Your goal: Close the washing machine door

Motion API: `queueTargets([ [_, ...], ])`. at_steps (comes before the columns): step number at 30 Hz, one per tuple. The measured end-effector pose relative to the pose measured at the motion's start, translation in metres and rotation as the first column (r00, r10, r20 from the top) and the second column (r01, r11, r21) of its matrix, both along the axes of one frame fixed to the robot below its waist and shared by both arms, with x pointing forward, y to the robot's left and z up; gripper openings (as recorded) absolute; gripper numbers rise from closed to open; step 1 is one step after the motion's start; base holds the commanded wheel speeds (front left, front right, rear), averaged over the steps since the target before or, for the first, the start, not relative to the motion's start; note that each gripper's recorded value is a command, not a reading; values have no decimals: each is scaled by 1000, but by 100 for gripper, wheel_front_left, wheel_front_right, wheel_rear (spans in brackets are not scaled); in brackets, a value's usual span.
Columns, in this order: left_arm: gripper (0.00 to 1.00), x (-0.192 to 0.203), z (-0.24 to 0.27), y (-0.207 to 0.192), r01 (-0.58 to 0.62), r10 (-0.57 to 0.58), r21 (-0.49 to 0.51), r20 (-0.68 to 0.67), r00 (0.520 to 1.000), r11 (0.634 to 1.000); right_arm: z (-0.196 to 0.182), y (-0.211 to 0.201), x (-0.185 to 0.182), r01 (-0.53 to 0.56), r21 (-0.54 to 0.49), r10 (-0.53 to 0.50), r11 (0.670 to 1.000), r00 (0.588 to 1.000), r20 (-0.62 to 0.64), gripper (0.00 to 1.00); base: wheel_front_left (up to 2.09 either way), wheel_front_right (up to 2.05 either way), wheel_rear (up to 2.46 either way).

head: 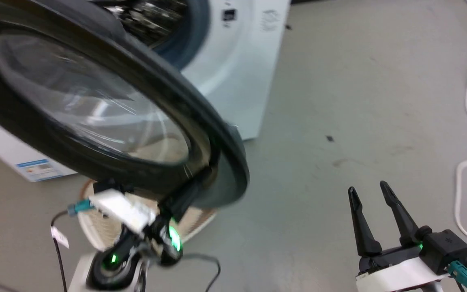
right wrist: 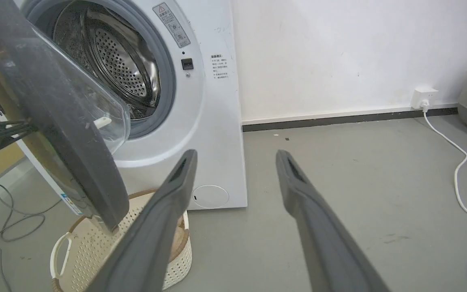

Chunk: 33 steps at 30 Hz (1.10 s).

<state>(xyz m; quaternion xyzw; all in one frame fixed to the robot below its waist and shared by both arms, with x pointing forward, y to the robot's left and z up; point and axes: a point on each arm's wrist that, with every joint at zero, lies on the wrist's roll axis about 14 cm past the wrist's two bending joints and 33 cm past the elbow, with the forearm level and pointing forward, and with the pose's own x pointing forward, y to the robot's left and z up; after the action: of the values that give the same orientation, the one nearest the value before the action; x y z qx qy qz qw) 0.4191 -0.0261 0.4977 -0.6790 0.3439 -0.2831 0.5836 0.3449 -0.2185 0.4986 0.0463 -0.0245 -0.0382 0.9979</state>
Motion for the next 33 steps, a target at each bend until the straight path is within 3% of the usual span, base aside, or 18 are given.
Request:
queueTargets([
  [12,0,58,1,-42,-87,87,-2,29,996,996,-6,-19,-9,70,11,-69,997,997,-28,100,0,0,0],
  [19,0,46,-2,-34,-92,90,42,61,994,995,1,-8,-3,30,22,-30,999,1000,1,100,0,0,0],
  [24,0,8,-19,-21,-13,-13,191,133,991,981,10,1,1,-4,21,4,1000,999,36,100,0,0,0],
  [27,0,-11,-36,4,-17,-66,371,210,976,928,13,8,2,-27,19,26,999,998,49,100,0,0,0],
  [32,0,-21,-38,57,-192,-108,612,419,902,767,19,25,4,-83,14,82,996,994,73,100,0,0,0],
  [33,0,-16,-25,95,-378,-140,682,575,806,626,25,33,7,-112,13,110,994,989,94,100,0,0,0],
])
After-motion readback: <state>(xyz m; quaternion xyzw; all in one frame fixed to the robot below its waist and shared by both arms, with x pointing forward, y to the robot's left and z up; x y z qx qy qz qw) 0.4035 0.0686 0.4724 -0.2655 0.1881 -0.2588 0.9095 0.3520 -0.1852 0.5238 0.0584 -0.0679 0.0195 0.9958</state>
